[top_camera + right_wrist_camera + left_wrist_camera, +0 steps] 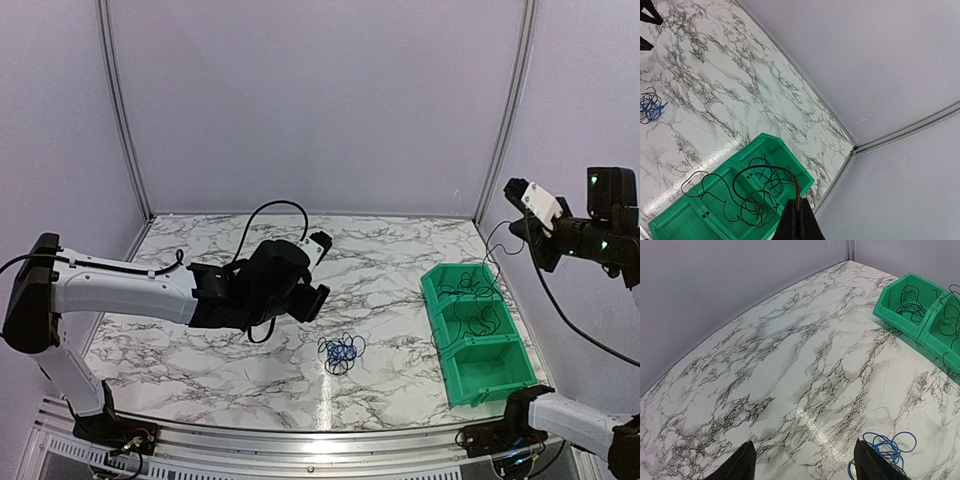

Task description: Untangle the cables

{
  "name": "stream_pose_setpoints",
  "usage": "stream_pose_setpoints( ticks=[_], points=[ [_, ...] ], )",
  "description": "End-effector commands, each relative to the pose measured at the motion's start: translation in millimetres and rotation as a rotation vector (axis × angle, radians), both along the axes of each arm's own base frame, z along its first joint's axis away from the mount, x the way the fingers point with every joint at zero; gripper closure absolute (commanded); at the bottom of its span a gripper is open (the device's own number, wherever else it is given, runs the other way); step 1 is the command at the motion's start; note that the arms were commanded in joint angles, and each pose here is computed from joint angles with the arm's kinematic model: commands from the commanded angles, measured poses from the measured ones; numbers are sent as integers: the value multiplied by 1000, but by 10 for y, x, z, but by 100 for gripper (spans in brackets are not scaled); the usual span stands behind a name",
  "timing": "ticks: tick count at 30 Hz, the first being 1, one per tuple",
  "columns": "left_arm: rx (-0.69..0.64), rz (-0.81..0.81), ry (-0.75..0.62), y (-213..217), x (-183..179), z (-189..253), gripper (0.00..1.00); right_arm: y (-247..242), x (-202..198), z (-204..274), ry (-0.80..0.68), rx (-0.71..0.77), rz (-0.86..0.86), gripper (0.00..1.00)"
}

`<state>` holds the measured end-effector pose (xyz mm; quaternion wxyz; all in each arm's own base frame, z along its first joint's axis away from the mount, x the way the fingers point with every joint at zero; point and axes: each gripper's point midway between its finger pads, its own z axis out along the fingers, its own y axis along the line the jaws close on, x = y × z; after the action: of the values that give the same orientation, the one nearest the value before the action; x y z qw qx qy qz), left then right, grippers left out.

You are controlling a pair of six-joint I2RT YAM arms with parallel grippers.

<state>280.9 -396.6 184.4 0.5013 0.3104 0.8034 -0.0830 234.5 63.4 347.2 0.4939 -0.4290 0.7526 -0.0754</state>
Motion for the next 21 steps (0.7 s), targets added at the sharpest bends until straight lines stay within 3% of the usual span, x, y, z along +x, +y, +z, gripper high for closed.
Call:
stream_pose_setpoints(
  ticks=[1,10,21],
  points=[
    [-8,-3,4,58,-30,65,31,32,-62,460,-76,51,8,100],
    [-13,-2,-1,66,-37,102,31,113,-134,666,-84,90,49,100],
    [-15,-5,-3,63,-50,114,31,35,-72,354,-28,58,3,100]
  ],
)
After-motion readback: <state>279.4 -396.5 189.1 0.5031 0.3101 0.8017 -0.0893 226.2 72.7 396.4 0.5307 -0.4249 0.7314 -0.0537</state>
